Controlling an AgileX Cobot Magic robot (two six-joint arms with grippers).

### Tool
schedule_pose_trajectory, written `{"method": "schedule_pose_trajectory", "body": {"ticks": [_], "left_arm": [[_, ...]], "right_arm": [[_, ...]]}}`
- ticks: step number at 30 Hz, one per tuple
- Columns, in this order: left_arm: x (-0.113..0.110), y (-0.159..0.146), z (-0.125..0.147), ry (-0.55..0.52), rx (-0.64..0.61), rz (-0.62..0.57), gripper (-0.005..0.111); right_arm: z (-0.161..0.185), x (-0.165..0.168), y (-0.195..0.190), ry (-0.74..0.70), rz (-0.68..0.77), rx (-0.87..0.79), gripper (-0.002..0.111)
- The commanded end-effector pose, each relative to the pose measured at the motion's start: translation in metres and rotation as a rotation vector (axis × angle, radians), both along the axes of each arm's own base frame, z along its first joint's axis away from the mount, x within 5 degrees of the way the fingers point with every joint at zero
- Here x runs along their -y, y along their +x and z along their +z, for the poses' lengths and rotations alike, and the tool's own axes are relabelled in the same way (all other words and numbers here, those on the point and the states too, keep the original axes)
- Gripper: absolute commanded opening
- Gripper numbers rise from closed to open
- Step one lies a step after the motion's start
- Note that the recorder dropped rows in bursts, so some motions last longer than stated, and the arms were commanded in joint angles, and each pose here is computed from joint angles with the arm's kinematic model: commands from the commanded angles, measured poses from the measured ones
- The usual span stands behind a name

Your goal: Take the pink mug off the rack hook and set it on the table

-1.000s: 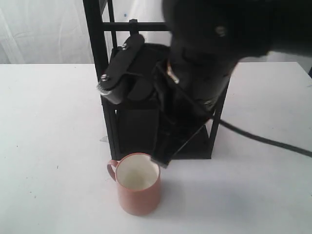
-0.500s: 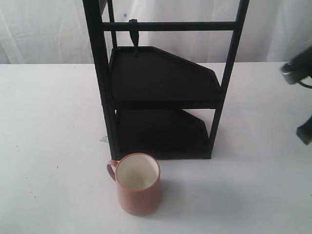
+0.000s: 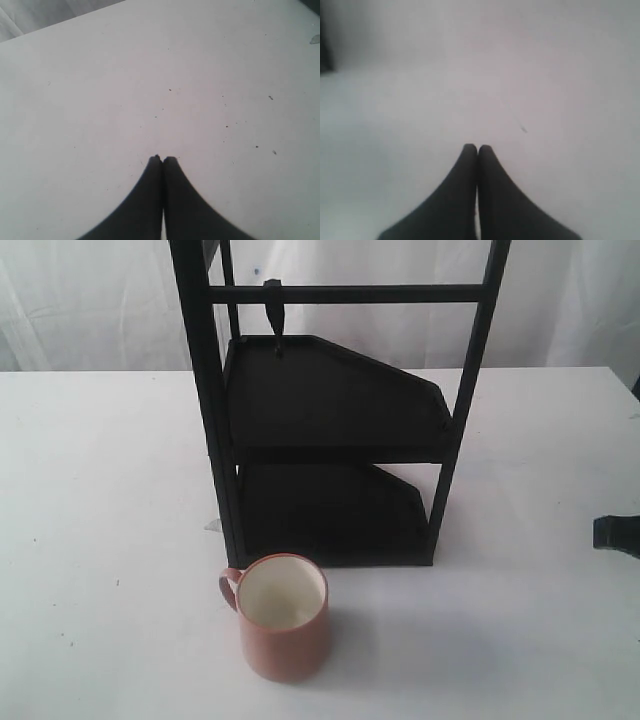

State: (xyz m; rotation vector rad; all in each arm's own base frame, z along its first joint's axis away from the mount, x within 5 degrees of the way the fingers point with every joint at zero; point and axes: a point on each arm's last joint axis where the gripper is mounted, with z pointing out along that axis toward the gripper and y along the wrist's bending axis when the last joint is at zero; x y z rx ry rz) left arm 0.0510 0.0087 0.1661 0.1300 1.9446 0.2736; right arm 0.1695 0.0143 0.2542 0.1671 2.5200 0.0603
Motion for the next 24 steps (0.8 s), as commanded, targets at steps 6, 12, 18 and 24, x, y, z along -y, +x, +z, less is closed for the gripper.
{"method": "schedule_pose_trajectory", "body": {"ticks": [6, 12, 18, 24], "left_arm": [[0.0, 0.0, 0.0, -0.016, 0.005, 0.003, 0.0], [0.0, 0.0, 0.0, -0.016, 0.005, 0.003, 0.0], [0.0, 0.0, 0.0, -0.016, 0.005, 0.003, 0.0], [0.0, 0.0, 0.0, -0.016, 0.007, 0.003, 0.0]], "right_arm": [[0.049, -0.002, -0.08, 0.142, 0.095, 0.514, 0.0], [0.062, 0.002, -0.111, 0.166, 0.101, 0.692, 0.0], [0.086, 0.006, -0.133, 0.068, 0.047, 1.044, 0.0], [0.111, 0.018, -0.139, -0.224, -0.039, 1.402, 0.0]]}}
